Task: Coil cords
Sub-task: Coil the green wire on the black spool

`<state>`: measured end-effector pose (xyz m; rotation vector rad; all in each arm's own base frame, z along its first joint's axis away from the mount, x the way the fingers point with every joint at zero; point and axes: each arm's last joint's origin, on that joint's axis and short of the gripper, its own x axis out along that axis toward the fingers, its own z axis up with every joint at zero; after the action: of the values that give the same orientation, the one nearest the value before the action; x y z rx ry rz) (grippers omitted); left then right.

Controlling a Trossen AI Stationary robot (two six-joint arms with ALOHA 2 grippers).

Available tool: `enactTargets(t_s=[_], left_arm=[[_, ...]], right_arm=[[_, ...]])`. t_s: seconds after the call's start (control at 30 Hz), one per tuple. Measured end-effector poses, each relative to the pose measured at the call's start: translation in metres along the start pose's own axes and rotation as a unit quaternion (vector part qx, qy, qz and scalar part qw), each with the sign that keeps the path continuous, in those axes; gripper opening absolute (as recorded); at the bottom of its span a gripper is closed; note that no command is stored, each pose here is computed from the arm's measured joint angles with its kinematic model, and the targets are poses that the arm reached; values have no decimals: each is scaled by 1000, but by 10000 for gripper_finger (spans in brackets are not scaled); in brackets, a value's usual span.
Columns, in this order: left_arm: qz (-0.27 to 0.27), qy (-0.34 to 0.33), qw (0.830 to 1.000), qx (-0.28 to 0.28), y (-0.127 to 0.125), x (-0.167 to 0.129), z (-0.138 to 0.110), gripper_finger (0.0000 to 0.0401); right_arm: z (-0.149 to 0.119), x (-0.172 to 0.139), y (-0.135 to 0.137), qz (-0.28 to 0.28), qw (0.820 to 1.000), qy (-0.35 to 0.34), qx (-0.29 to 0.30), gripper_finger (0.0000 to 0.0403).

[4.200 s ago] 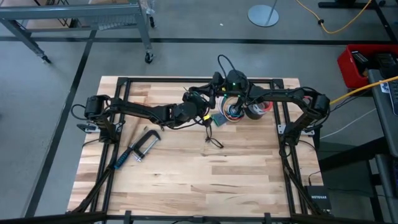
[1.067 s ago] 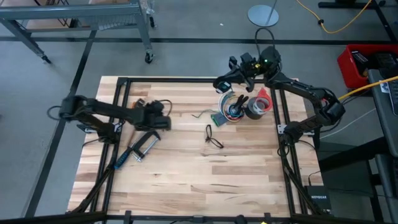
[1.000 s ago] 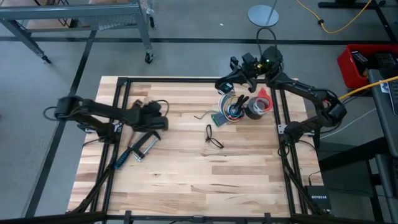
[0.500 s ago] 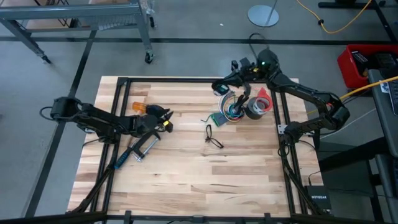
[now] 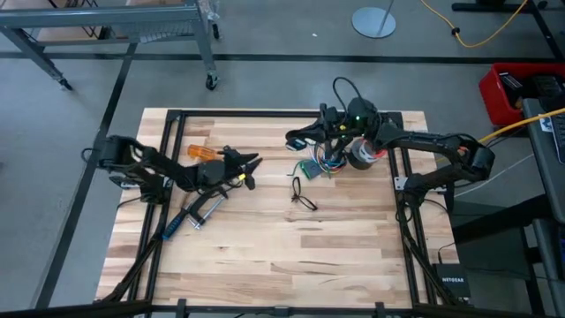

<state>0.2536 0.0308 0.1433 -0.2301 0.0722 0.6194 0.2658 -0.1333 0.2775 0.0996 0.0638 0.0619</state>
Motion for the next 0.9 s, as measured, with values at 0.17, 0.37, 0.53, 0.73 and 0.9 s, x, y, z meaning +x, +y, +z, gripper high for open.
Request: enactTargets(t_s=[0.17, 0.37, 0.53, 0.73, 0.9], left_arm=[[-13, -4, 1000, 23, -19, 29, -3, 111], [-16, -21, 998, 50, -43, 66, -1, 111], [-24, -37, 998, 42, -59, 90, 2, 111], [-68, -44, 996, 31, -74, 109, 3, 111], [-101, -49, 994, 12, -84, 119, 7, 111]], right_arm=[[1, 17, 8, 7, 998, -58, -32, 3], [-4, 26, 7, -25, 997, -72, -34, 3], [-1, 25, 6, -35, 994, -90, -44, 3], [4, 24, 6, -53, 990, -110, -76, 3], [6, 24, 6, -62, 987, -119, -93, 3]])
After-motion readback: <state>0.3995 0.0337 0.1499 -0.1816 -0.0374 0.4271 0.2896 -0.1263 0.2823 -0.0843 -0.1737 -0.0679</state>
